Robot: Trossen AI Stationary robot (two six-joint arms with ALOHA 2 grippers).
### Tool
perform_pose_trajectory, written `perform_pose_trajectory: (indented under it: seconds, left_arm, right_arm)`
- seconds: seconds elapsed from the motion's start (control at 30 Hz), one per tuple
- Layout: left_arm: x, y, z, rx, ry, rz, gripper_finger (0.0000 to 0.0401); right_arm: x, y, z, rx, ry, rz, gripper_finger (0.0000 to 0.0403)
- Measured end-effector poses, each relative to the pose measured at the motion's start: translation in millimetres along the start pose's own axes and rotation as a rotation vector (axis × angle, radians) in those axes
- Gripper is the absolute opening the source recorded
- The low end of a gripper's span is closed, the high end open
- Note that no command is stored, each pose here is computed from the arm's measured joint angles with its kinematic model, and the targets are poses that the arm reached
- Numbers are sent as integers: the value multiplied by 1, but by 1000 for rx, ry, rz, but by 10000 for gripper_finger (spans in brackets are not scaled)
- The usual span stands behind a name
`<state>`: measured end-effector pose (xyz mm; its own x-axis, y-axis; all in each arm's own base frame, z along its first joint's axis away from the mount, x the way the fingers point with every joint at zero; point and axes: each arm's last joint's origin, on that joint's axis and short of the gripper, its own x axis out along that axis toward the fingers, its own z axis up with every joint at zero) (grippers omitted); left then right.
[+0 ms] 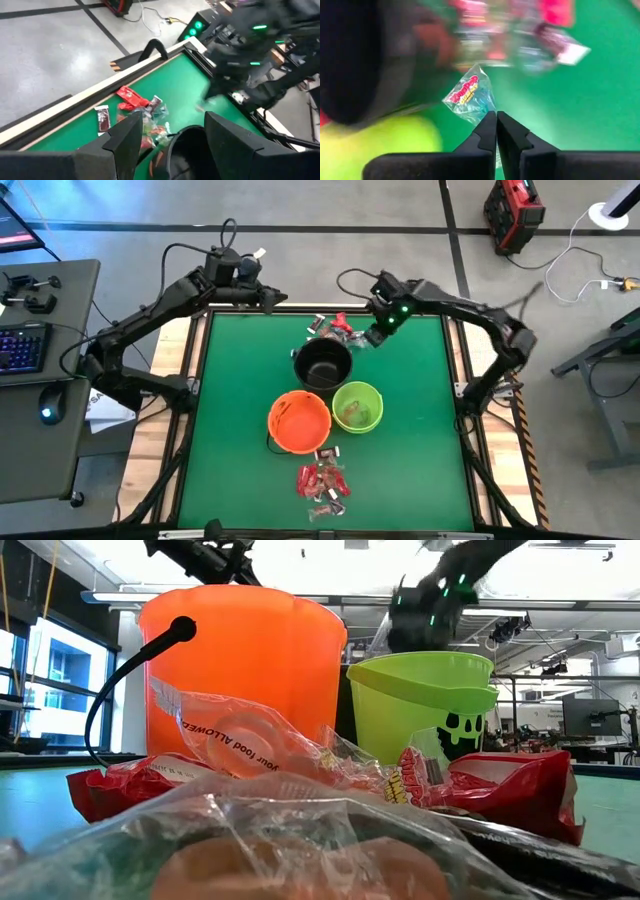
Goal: Sort candy by brand, put in halloween buckets
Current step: Put the blue gummy into the green bucket, then put the orange gummy into the green bucket
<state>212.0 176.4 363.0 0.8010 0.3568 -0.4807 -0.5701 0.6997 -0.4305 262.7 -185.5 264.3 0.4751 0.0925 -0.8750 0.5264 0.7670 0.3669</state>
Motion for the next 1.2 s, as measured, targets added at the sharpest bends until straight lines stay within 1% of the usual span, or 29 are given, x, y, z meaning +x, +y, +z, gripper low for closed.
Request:
perform_pose_trajectory:
  seconds: [0.1, 0.13, 0.23, 0.33, 0.4, 0.53, 0.63, 0.67, 0.77, 0.87, 0.93, 1.0, 1.1, 1.2]
  left_arm:
    - [0, 0, 0, 0, -4, 5, 202]
    - [0, 0, 0, 0, -6, 5, 202]
    - [0, 0, 2, -3, -22, -1, 202]
    - [0, -1, 3, 0, -33, -6, 202]
    - [0, -1, 3, 1, -36, -7, 202]
    - [0, -2, 3, 46, -23, -39, 202]
    - [0, -2, 3, 99, -3, -99, 202]
    - [0, -3, 2, 114, 6, -128, 202]
    - [-1, -5, 1, 160, 29, -188, 202]
    - [-1, -5, -1, 201, 44, -217, 202]
    - [-1, -5, -1, 191, 57, -230, 202]
    - [-1, -6, -3, 158, 77, -255, 202]
    - [-1, -10, -5, 106, 112, -323, 202]
    - [-1, -23, -10, 97, 156, -411, 202]
  right_arm:
    - [-20, 32, -10, -130, -38, 173, 1]
    - [-25, 42, -14, -168, -45, 214, 1]
    - [-31, 73, -25, -286, -42, 291, 1]
    - [-25, 100, -36, -347, 3, 323, 0]
    - [-18, 116, -44, -366, 42, 294, 0]
    - [-5, 140, -59, -368, 70, 143, 0]
    - [2, 148, -63, -274, 43, 12, 0]
    - [5, 149, -63, -231, 43, -10, 0]
    - [15, 150, -63, -101, 74, -21, 8]
    - [23, 154, -66, -35, 121, -2, 40]
    - [28, 159, -69, -24, 152, 20, 74]
    - [31, 163, -72, -40, 167, 25, 112]
    - [31, 168, -76, -74, 174, 27, 166]
    - [28, 169, -82, -94, 203, 6, 200]
